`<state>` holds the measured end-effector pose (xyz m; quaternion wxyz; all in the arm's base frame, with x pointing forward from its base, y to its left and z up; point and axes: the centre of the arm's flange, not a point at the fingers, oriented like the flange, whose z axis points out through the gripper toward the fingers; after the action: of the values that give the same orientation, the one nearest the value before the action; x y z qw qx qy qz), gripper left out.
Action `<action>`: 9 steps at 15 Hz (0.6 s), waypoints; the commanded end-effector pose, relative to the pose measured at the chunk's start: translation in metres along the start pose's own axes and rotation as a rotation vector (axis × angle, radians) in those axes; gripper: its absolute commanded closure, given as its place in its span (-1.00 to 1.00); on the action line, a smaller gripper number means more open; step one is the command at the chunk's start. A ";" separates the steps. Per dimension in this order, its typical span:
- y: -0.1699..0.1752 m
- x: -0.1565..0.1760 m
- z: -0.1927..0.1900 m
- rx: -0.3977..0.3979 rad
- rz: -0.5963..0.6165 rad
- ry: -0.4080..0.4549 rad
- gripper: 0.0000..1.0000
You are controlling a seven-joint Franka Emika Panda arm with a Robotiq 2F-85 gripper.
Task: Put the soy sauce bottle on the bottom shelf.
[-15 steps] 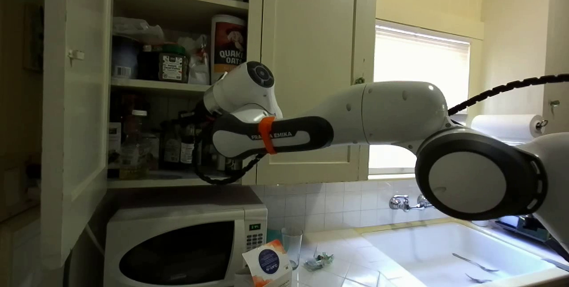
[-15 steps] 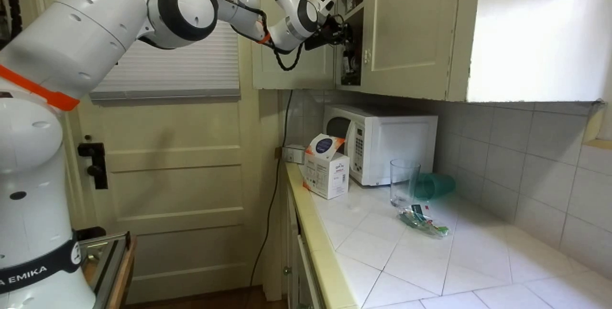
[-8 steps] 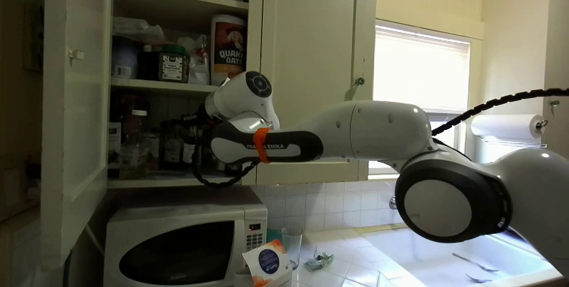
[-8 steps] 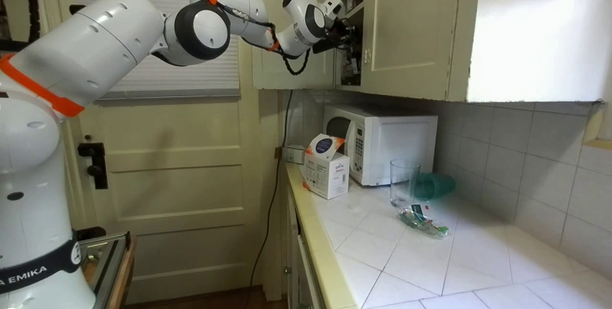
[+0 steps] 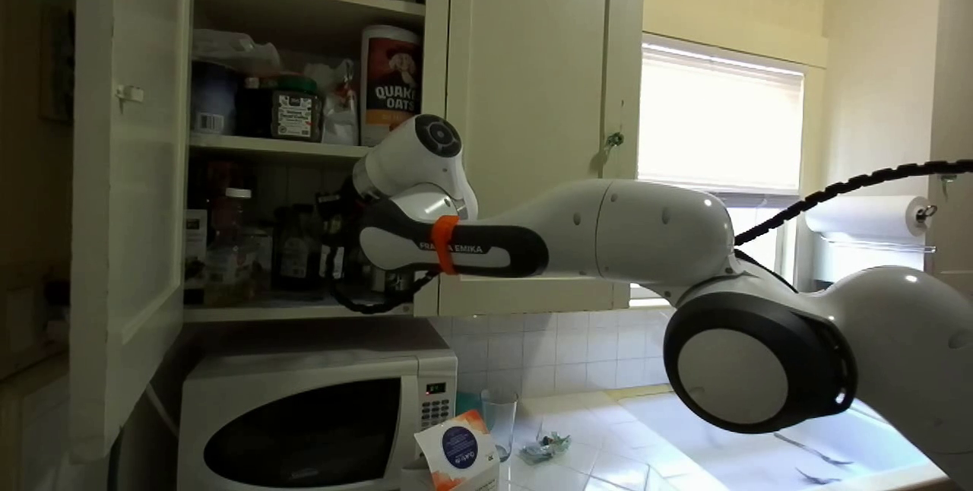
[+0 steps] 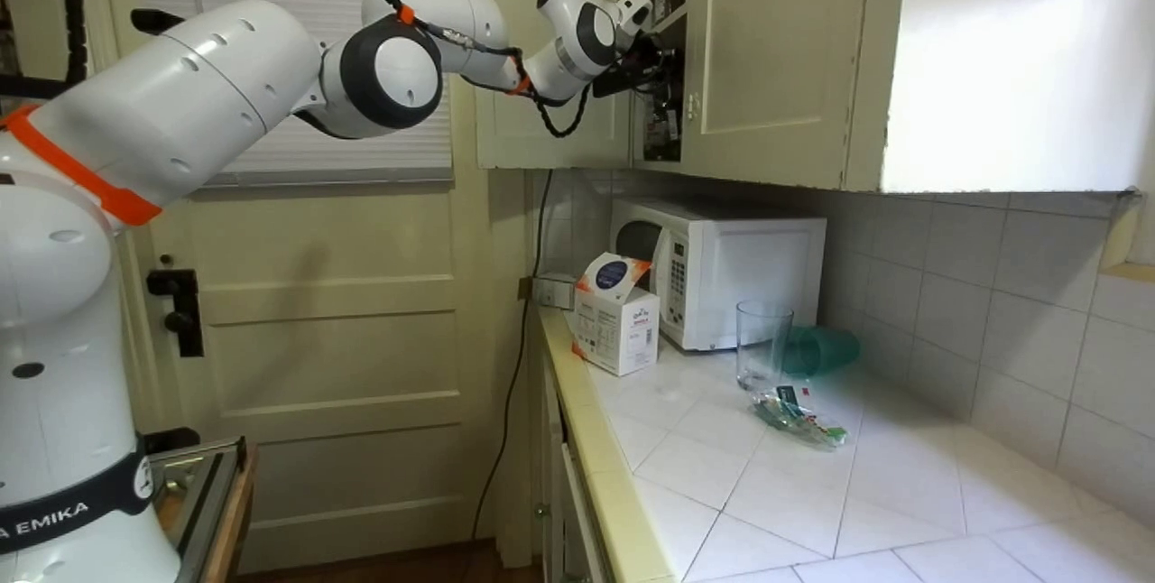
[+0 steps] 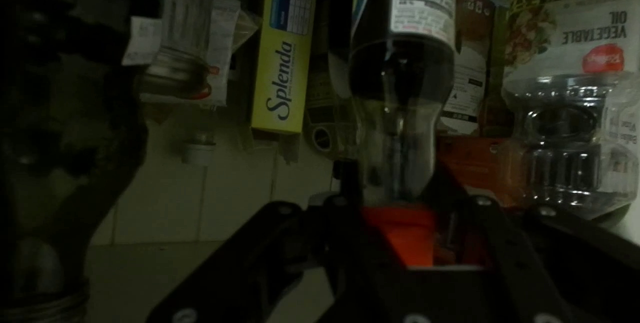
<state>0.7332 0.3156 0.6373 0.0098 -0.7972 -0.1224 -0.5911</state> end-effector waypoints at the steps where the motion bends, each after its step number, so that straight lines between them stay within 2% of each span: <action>1: 0.003 0.028 0.022 -0.033 0.069 -0.006 0.74; 6: 0.008 0.019 0.026 -0.056 0.122 -0.064 0.74; 9: 0.010 0.018 0.026 -0.084 0.136 -0.065 0.74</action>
<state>0.7403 0.3039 0.6323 0.0160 -0.8229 -0.0655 -0.5642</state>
